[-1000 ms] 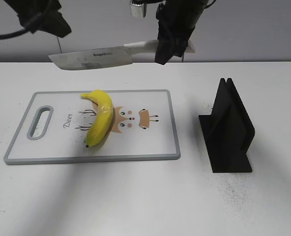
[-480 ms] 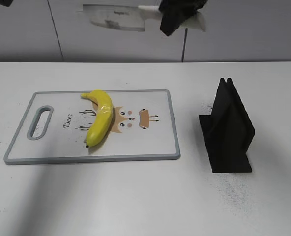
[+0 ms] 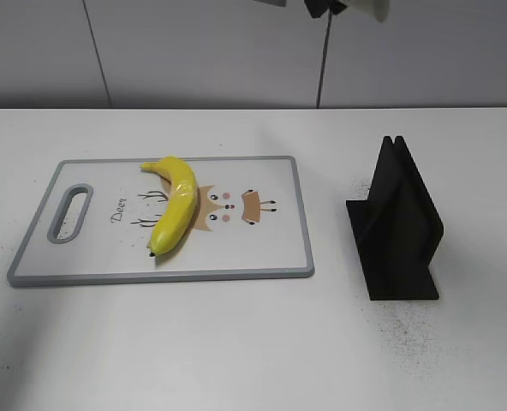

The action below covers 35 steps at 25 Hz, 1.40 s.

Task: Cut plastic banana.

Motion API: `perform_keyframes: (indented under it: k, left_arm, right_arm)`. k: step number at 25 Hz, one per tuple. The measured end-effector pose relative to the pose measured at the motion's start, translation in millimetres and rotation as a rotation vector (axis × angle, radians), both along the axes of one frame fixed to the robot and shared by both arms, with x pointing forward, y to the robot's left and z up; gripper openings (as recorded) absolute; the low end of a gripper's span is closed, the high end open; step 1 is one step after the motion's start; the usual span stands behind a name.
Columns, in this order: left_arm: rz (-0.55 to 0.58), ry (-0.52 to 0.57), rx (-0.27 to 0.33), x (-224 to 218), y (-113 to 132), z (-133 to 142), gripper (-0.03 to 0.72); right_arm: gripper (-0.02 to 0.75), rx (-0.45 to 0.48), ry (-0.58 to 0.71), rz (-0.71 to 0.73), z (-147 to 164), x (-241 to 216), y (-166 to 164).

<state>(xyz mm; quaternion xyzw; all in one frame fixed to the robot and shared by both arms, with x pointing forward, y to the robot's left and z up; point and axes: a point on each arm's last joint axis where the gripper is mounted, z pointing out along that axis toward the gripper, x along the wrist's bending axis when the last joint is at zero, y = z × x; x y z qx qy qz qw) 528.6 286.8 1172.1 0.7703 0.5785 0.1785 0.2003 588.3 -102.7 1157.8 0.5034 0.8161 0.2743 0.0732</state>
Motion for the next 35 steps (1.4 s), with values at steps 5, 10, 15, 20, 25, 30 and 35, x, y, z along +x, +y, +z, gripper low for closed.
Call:
perform_keyframes:
  k: [5, 10, 15, 20, 25, 30, 35]
  left_arm:
    - [-0.016, 0.008, -0.024, -31.6, -6.0, -5.5, 0.589]
    - [-0.101, -0.044, -0.019, -68.7, -24.4, -13.9, 0.588]
    - [-0.111, -0.068, 0.003, -103.1, -22.0, -13.9, 0.588]
    - [-0.099, -0.103, 0.008, -141.9, -14.4, -26.1, 0.588]
    - [-0.073, -0.113, -0.016, -180.0, -8.6, -60.5, 0.588]
    - [-0.059, -0.116, -0.031, -213.1, -3.6, -100.8, 0.588]
    - [-0.057, -0.159, -0.033, -238.3, 0.9, -129.2, 0.588]
  right_arm:
    - [0.162, -0.01, 0.055, -0.077, -9.7, -29.1, -17.6]
    - [0.162, -0.04, 0.002, -0.222, -14.9, -58.7, -45.2]
    - [0.162, -0.077, -0.048, -0.362, -20.6, -88.3, -73.2]
    - [0.162, -0.086, -0.014, -0.384, -37.1, -111.7, -85.4]
    - [0.162, -0.091, 0.01, -0.396, -54.9, -123.1, -91.0]
    - [0.162, -0.074, 0.013, -0.411, -71.0, -126.6, -92.3]
    - [0.161, -0.075, 0.029, -0.417, -88.1, -129.0, -93.0]
